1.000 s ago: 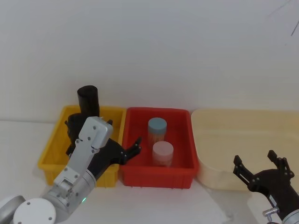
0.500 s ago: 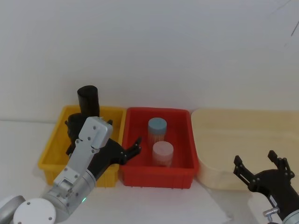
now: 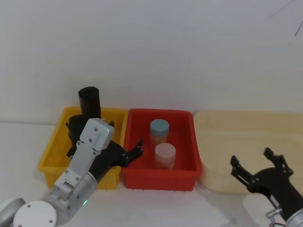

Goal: Pick up the garbage bag with the one hand and transfer it to the other hand.

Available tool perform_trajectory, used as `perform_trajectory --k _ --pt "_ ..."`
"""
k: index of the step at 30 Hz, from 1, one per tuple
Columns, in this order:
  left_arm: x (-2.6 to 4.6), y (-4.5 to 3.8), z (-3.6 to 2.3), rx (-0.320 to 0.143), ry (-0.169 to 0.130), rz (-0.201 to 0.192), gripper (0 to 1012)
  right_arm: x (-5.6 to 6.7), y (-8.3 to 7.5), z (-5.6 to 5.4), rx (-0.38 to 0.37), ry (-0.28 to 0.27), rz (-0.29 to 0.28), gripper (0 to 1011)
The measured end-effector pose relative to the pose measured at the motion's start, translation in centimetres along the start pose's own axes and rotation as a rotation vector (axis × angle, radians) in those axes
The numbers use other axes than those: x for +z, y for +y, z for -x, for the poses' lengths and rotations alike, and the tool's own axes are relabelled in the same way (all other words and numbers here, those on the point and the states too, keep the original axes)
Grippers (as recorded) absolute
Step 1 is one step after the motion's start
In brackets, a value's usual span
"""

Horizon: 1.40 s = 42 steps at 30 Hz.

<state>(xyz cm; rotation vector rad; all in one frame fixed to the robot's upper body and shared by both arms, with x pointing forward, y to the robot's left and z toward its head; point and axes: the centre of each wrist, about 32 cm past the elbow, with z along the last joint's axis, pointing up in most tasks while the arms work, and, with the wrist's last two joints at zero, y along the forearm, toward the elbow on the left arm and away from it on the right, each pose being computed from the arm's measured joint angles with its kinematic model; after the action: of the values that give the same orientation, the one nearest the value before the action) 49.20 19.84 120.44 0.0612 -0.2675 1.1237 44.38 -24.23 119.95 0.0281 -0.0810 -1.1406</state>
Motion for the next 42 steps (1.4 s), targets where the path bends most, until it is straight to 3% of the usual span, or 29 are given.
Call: perform_trajectory --k 6,19,29,42 --pt "0.0 0.0 0.0 0.0 0.0 0.0 1001 0.8 0.8 0.2 0.076 -0.008 0.003 1002" --pt "0.0 0.0 0.0 0.0 0.0 0.0 1001 2.1 5.0 2.0 0.237 -0.05 0.064 1001" --pt "0.0 0.0 0.0 0.0 0.0 0.0 1001 2.6 8.0 3.3 0.293 -0.095 0.112 1002" --pt "0.0 0.0 0.0 0.0 0.0 0.0 1001 3.3 11.1 4.0 0.336 -0.173 0.198 1002"
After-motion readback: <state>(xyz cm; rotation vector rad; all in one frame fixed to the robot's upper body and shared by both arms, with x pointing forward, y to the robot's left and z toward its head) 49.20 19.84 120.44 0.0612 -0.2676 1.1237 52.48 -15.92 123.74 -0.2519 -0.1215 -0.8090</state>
